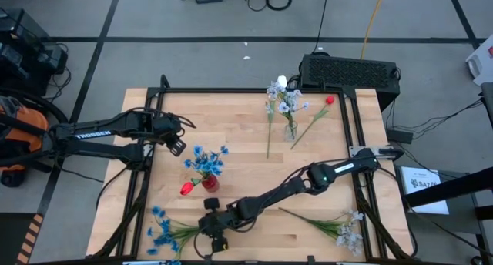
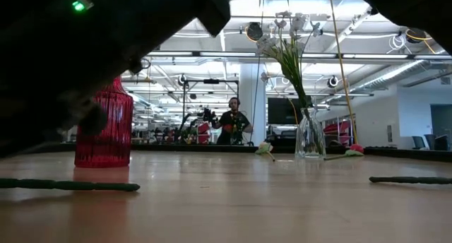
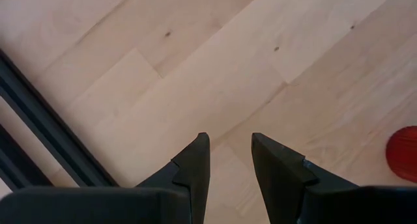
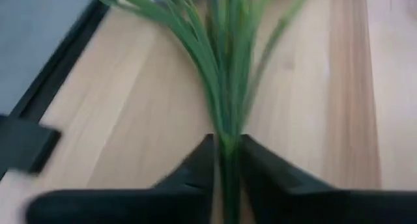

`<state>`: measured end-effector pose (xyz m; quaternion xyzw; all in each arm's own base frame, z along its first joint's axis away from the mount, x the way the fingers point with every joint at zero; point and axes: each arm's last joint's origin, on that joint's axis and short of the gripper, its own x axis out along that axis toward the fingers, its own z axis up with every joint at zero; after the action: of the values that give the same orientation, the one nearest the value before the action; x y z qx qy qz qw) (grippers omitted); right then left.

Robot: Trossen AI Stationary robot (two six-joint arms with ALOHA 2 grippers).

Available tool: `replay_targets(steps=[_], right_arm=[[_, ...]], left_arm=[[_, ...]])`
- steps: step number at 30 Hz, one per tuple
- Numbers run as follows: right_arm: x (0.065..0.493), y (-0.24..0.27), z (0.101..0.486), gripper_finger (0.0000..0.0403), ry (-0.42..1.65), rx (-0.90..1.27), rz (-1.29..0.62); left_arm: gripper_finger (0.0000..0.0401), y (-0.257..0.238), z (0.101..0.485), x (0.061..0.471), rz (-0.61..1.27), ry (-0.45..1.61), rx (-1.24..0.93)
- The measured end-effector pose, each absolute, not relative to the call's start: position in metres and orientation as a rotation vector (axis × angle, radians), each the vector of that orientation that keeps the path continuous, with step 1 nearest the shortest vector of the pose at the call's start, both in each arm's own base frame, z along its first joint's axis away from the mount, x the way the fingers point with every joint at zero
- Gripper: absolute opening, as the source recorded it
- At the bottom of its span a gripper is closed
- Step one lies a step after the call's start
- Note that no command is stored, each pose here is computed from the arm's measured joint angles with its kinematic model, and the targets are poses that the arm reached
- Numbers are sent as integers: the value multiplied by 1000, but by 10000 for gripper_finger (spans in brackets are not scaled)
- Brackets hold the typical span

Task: Sort flowers into vase by color
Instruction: Put the blue flowers into the red vase

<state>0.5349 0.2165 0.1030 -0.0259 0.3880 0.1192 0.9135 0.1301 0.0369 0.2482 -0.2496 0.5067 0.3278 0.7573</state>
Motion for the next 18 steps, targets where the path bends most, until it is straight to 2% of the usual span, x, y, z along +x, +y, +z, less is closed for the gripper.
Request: replay_targets(steps=[1,3,12,15,18], right_arm=[[532,215,105,35,840,-30,235],[525,213,112,13,925,13,247],[465,209,168,4,1355,8,135],[442,209,194,3,1468,4,77],[426,212,203,2,1546,25,3]], left_arm=[[121,37,248,130,713,1104,-543],[121,37,248,131,712,1100,-542],[121,37,249,131,717,1091,-538],[121,37,249,131,717,1090,-538],[121,37,249,131,717,1090,-538]])
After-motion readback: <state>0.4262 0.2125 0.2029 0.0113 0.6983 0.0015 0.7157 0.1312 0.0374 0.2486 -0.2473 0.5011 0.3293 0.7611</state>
